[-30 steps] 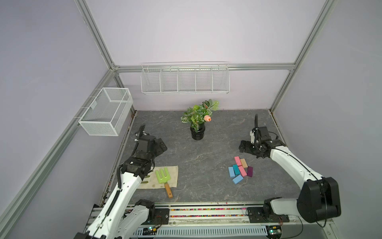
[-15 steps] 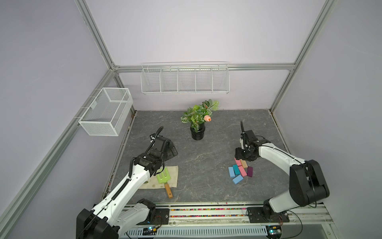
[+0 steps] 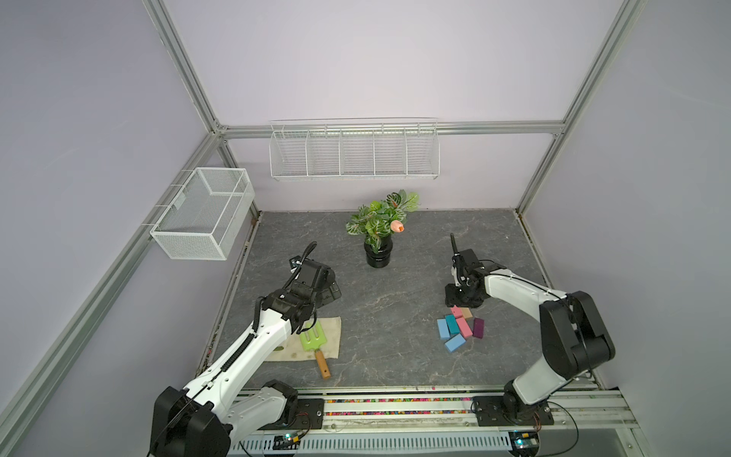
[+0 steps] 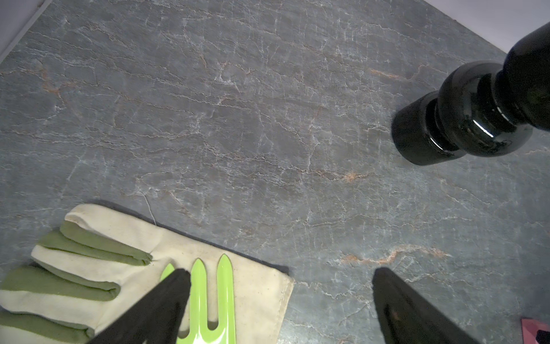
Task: Assemble the number 8 with building blocks
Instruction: Pick up the building block from the center of the board.
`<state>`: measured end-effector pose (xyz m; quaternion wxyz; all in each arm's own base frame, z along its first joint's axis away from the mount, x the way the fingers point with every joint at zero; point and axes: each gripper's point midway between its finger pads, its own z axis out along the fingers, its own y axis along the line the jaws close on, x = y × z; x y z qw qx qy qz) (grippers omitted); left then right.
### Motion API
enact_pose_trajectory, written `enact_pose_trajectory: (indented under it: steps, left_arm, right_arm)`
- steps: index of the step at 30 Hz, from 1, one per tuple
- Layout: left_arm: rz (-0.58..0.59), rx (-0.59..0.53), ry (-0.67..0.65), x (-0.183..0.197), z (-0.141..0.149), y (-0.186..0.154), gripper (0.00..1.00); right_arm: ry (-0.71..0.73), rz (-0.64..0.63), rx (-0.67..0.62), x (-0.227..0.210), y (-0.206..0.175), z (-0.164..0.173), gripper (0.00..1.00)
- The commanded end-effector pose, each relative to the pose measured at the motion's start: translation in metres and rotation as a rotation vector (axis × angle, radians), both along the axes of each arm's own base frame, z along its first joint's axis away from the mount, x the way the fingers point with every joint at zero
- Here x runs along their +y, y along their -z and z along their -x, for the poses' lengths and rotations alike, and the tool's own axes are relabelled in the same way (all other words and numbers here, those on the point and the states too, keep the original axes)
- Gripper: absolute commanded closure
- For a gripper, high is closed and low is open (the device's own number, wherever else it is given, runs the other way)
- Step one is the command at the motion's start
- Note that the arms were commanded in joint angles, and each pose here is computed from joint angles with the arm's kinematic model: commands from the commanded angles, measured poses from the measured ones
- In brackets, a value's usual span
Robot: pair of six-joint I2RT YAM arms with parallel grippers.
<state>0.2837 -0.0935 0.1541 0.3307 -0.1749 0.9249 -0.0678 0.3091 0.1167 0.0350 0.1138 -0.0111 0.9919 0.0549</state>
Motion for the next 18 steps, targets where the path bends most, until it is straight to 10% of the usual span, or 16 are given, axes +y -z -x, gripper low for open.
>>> enact_pose_trajectory:
  steps: [1,18]
  left_arm:
    - [0.002,-0.019,-0.030,0.003,-0.001,-0.004,0.00]
    - [0.003,-0.029,-0.049,0.007,0.002,-0.002,0.00]
  right_arm:
    - [-0.030,0.008,0.020,0.007,0.008,-0.001,0.48]
    - [-0.085,0.015,-0.093,0.017,-0.024,-0.002,0.51]
